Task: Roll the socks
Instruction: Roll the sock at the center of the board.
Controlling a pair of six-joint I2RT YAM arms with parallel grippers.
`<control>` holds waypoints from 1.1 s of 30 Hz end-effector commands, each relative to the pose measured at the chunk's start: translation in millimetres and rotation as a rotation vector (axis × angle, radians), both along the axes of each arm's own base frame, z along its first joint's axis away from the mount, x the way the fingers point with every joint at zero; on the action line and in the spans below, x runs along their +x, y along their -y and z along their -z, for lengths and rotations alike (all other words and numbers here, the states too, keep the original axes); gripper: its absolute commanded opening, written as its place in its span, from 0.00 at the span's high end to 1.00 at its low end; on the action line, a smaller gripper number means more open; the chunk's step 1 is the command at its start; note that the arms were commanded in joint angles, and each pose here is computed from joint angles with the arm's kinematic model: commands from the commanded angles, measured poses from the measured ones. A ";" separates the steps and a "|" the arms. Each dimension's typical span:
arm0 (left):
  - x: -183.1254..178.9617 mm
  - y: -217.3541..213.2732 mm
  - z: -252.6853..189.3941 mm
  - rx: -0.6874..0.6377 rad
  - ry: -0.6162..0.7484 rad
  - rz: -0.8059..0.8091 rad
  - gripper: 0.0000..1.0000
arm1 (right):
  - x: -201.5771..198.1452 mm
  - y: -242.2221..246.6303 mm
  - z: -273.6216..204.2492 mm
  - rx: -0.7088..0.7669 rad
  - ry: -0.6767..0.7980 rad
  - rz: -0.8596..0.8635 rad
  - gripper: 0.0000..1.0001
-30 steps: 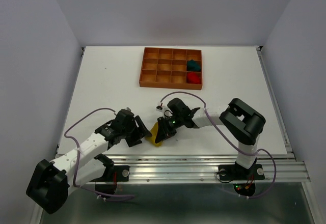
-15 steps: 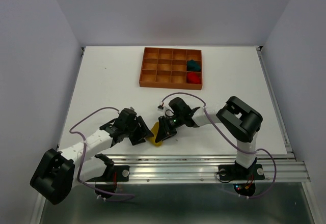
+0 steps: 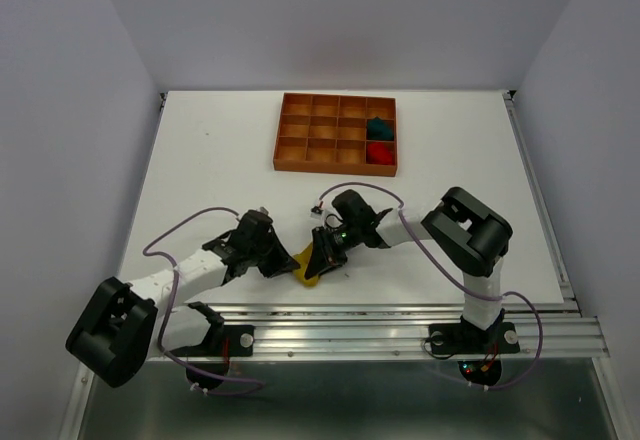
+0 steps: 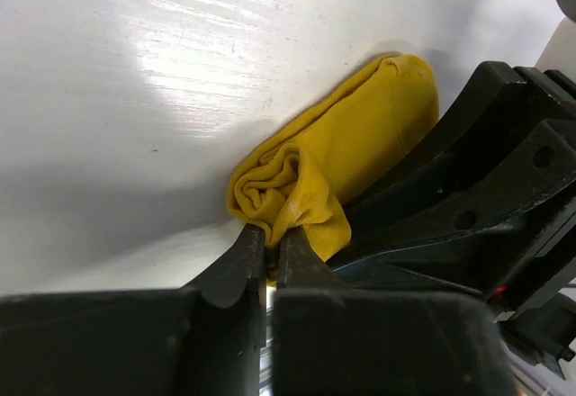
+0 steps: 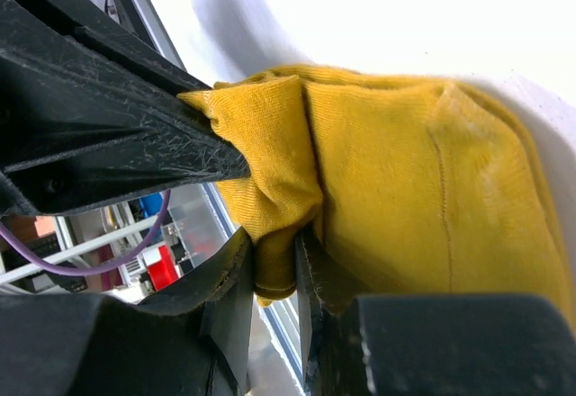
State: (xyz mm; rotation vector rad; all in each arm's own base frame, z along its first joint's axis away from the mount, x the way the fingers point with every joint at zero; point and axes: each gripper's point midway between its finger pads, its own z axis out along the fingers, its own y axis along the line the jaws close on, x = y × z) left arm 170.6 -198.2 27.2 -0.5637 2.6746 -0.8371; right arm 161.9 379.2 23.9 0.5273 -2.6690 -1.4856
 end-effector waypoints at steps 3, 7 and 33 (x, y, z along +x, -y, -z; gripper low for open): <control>-5.5 -9.7 19.8 0.116 -0.060 -0.019 1.00 | 18.0 33.3 50.0 -0.235 0.129 0.070 0.63; -6.7 -14.6 22.6 0.206 -0.095 -0.027 1.00 | 29.7 30.0 18.5 -0.177 0.263 0.045 0.46; -0.4 -1.3 9.2 0.294 -0.154 0.015 1.00 | 8.2 9.0 -69.0 -0.138 1.031 -0.097 0.32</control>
